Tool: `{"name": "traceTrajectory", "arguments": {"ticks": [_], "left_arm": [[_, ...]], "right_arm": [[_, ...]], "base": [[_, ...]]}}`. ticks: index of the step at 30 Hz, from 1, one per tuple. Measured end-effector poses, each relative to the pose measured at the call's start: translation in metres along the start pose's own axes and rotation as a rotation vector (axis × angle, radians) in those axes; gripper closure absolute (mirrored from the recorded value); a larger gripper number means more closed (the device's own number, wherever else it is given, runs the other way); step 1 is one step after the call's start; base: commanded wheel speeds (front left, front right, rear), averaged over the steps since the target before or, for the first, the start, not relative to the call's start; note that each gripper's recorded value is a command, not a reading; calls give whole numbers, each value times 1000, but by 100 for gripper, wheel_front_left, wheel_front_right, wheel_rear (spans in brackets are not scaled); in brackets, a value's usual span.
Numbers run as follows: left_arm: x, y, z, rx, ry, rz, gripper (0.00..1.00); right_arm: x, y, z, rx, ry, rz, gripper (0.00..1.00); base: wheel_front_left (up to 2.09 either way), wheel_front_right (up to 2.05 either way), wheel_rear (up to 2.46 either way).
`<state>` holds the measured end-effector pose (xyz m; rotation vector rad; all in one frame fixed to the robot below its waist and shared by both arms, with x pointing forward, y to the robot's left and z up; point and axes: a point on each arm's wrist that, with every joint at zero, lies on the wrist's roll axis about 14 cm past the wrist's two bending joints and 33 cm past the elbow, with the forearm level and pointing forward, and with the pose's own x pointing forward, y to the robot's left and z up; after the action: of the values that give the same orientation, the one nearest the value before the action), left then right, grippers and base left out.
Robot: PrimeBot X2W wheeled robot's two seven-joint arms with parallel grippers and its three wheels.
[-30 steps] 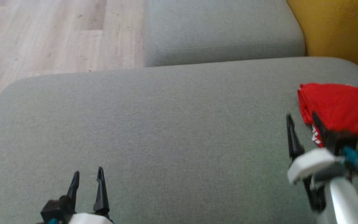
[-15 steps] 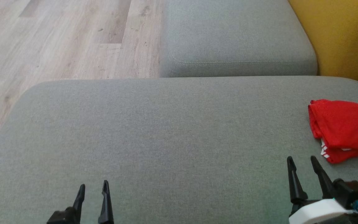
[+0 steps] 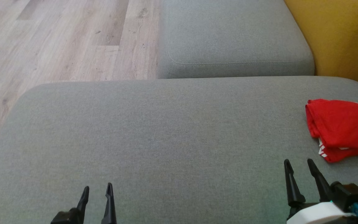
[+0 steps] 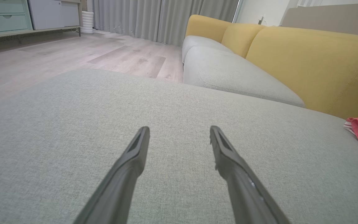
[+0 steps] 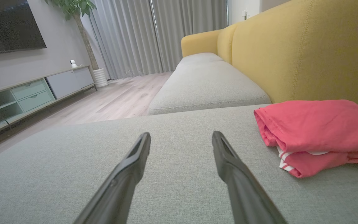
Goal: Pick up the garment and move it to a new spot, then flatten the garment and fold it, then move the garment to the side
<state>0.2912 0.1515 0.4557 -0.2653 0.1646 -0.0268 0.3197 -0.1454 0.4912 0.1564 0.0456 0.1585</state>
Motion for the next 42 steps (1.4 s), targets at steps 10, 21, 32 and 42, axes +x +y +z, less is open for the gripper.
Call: {"name": "traceTrajectory", "arguments": {"ticks": [10, 21, 32, 42], "left_arm": [[-20, 8, -49, -5, 149, 41, 100], [-13, 11, -49, -120, 178, 61, 100], [-2, 13, -43, -236, 181, 74, 100], [4, 16, -40, -328, 188, 86, 100]], "right_arm": [[-19, -7, -49, 29, 151, -32, 100], [-16, -12, -48, 154, 148, -63, 100], [-11, -20, -46, 278, 140, -98, 100], [-7, -24, -43, 378, 126, -119, 100]], "base": [[0, 0, 0], [0, 0, 0], [0, 0, 0], [0, 0, 0]]}}
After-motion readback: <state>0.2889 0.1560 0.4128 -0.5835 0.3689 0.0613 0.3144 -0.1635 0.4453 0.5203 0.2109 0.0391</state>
